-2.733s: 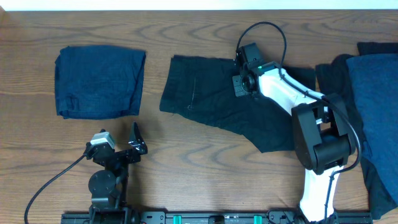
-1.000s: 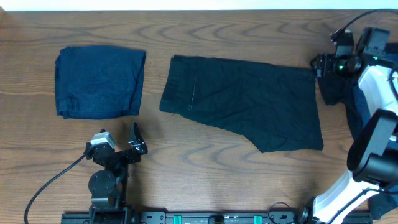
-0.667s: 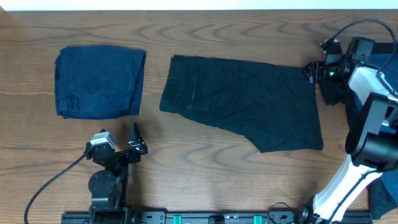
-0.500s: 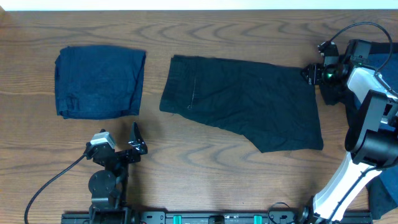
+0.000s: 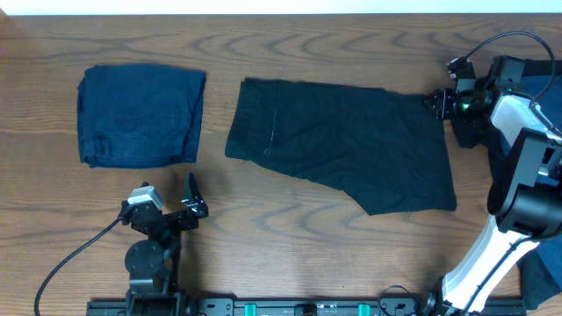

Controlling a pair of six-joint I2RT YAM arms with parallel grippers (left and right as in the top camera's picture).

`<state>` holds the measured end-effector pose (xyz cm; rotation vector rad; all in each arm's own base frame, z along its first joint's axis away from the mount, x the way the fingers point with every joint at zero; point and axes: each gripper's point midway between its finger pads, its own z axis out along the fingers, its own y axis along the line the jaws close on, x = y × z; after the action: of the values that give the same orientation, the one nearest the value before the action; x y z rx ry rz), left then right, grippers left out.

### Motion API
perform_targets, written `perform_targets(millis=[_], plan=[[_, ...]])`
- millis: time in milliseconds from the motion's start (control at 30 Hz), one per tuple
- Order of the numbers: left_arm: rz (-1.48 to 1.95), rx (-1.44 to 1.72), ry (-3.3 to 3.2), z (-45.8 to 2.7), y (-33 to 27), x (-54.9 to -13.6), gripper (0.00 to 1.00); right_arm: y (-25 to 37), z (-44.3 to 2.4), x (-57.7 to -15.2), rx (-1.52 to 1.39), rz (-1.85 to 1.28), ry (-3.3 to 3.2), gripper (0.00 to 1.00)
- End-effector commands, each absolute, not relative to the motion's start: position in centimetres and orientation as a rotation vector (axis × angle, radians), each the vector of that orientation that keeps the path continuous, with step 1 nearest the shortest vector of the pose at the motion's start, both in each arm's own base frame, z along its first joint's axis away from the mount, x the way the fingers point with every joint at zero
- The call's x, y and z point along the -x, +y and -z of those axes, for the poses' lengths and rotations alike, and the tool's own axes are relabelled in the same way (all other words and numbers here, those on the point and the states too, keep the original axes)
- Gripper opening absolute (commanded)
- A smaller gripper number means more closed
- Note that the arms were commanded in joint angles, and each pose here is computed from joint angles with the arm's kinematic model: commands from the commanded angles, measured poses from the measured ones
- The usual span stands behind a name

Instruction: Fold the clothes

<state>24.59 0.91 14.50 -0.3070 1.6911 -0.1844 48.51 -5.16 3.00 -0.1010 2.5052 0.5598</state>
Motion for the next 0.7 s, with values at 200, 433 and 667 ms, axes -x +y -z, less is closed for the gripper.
perform_targets(millis=[200,433,667], plan=[[0.157,0.31,1.74,-12.8,1.1,-24.4,0.98,-5.4,-6.5,-47.4,0.109,-0.48,2.516,0.36],[0.157,0.31,1.74,-12.8,1.1,-24.4,0.98,-6.0,-5.3,-46.6,0.123,-0.373,2.595,0.38],[0.157,0.31,1.74,-12.8,1.1,-24.4,0.98,-7.2,-6.1,-48.5,0.11,-0.276,2.527,0.47]])
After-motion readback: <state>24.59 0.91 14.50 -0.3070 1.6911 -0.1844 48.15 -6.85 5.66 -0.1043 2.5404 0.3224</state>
